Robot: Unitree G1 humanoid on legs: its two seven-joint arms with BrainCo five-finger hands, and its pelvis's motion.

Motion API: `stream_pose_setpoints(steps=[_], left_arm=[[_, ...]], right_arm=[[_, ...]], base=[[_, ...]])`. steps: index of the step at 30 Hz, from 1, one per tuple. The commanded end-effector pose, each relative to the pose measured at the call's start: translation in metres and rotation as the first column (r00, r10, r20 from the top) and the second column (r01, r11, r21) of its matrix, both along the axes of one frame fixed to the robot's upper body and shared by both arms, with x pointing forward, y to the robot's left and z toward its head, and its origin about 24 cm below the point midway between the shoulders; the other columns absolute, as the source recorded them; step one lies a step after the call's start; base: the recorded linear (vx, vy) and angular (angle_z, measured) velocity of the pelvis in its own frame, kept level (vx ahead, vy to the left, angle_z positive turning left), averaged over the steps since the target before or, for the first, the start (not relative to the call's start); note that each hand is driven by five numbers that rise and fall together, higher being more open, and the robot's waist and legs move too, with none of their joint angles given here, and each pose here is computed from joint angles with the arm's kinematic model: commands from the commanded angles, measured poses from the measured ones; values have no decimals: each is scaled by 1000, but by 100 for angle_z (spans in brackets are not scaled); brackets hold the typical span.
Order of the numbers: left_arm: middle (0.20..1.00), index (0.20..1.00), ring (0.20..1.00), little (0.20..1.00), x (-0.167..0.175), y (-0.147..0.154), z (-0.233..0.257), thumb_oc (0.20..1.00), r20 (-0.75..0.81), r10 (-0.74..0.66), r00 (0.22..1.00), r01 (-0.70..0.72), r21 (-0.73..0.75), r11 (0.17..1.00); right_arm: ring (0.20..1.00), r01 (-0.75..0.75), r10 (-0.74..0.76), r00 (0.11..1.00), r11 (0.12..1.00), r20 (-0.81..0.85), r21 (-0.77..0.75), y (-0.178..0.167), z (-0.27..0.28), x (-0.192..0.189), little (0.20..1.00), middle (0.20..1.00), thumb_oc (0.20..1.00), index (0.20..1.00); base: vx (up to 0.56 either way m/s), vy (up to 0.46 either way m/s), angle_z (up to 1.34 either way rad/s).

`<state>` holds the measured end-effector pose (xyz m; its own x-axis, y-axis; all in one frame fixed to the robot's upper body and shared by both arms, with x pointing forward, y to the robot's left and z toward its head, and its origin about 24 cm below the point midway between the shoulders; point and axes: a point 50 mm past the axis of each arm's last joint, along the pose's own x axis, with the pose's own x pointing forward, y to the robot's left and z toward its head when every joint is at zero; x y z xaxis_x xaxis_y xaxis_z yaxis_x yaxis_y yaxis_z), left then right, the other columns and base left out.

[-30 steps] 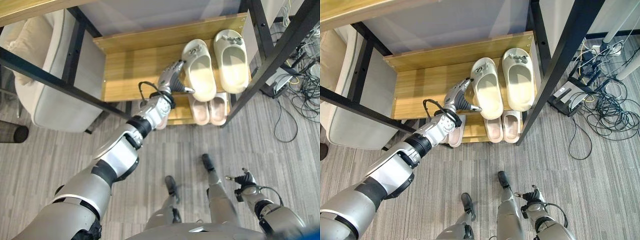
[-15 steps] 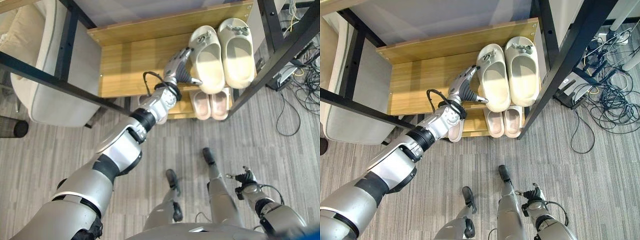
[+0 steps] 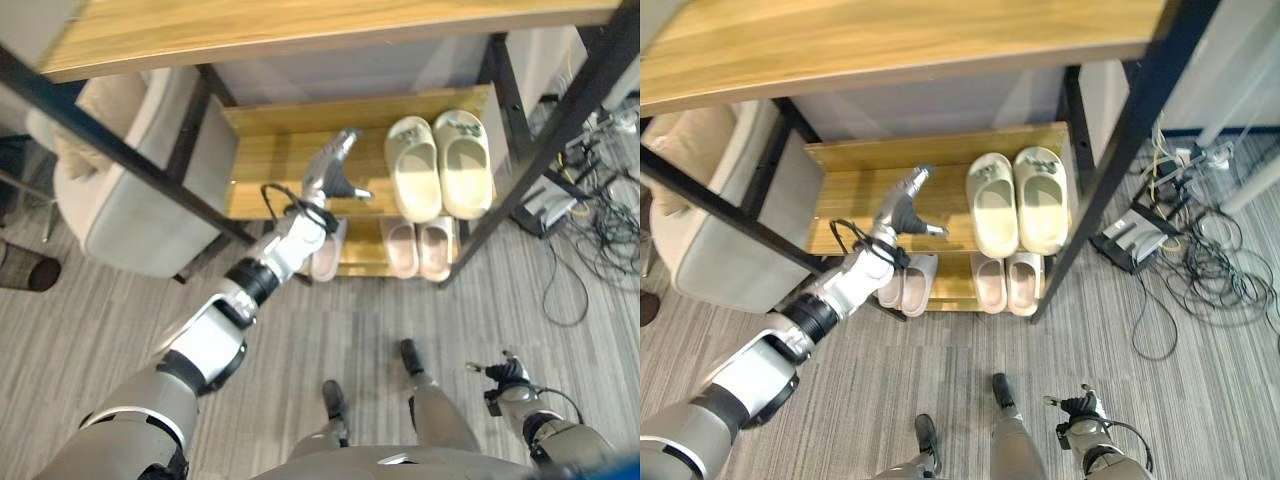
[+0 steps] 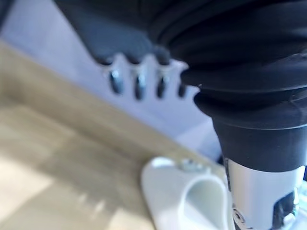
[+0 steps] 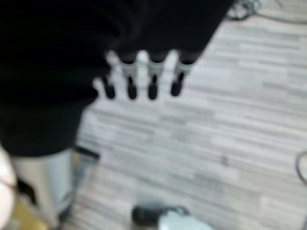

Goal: Arrange the slippers neatly on the shoe rack.

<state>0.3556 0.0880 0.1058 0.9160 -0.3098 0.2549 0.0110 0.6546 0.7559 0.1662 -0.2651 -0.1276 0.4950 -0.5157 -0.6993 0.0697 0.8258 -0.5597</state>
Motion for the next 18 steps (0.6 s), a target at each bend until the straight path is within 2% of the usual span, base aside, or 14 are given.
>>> stream_pose_setpoints(steps=[1, 5, 6, 9, 14, 17, 18], left_arm=[[1000, 1000, 1000, 1000, 0, 15, 15, 1000, 30, -27, 999, 30, -90, 996], [1000, 1000, 1000, 1000, -34, 32, -3, 1000, -31, -120, 992, 112, -202, 973], [1000, 1000, 1000, 1000, -54, 41, -23, 1000, -112, -159, 981, 126, -257, 958], [1000, 1000, 1000, 1000, -65, 51, -33, 1000, -149, -144, 978, 102, -263, 960], [1000, 1000, 1000, 1000, -91, 81, -68, 1000, -320, -69, 945, -52, -355, 933], [1000, 1000, 1000, 1000, -115, 98, -106, 1000, -506, -40, 861, -231, -461, 856], [1000, 1000, 1000, 1000, -134, 110, -132, 1000, -622, -28, 782, -335, -458, 824]], right_arm=[[1000, 34, -32, 995, 999, -93, 24, 2, -13, -30, 1000, 1000, 1000, 1000], [1000, 74, -65, 991, 995, -119, 70, 8, -21, -48, 1000, 1000, 1000, 1000], [1000, 98, -84, 987, 991, -136, 96, 12, -24, -58, 1000, 1000, 1000, 1000], [1000, 112, -94, 985, 987, -146, 117, 15, -27, -65, 1000, 1000, 1000, 1000], [1000, 117, -90, 981, 981, -173, 154, 25, -32, -76, 1000, 1000, 1000, 1000], [1000, 153, -116, 972, 973, -206, 174, 25, -36, -90, 1000, 1000, 1000, 1000], [1000, 170, -125, 965, 967, -231, 187, 25, -37, -98, 1000, 1000, 1000, 1000]], base=[[-11, 69, 16], [15, 106, 9], [46, 126, 14], [-8, 107, 16], [-44, 92, 5], [-8, 75, 9], [32, 52, 12]])
